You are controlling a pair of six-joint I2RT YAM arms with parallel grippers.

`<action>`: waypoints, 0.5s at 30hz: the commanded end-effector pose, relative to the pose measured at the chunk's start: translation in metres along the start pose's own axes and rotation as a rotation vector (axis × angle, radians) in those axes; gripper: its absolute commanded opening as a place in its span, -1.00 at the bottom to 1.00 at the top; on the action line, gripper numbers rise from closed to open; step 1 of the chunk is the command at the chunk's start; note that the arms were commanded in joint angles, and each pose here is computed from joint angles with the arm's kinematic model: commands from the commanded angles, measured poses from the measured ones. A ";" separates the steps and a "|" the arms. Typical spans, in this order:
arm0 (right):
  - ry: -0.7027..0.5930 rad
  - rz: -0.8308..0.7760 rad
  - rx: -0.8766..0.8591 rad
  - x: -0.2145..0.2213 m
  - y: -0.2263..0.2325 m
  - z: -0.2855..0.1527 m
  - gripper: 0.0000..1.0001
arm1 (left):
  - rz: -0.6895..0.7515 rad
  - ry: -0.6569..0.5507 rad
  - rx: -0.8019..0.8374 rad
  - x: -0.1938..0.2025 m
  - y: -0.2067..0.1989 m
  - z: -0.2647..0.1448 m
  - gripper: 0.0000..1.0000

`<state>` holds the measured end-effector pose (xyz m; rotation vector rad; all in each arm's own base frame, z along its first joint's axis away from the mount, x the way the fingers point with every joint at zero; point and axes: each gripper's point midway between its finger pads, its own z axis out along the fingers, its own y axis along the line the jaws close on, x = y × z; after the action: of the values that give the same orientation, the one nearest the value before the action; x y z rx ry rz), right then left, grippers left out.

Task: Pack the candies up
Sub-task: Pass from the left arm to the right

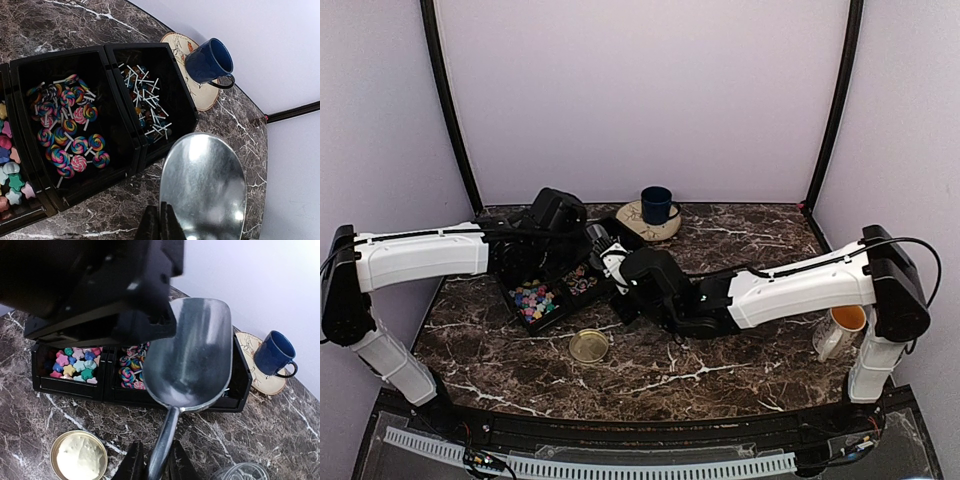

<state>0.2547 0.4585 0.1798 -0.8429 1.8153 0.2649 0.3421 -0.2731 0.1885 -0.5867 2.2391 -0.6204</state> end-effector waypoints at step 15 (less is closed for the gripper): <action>-0.069 0.034 0.012 -0.019 -0.008 -0.011 -1.00 | 0.038 0.011 0.034 0.005 0.002 -0.007 -0.55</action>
<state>0.2624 0.4529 0.1813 -0.8017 1.8066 0.2134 0.3409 -0.2741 0.1834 -0.5992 2.2354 -0.6357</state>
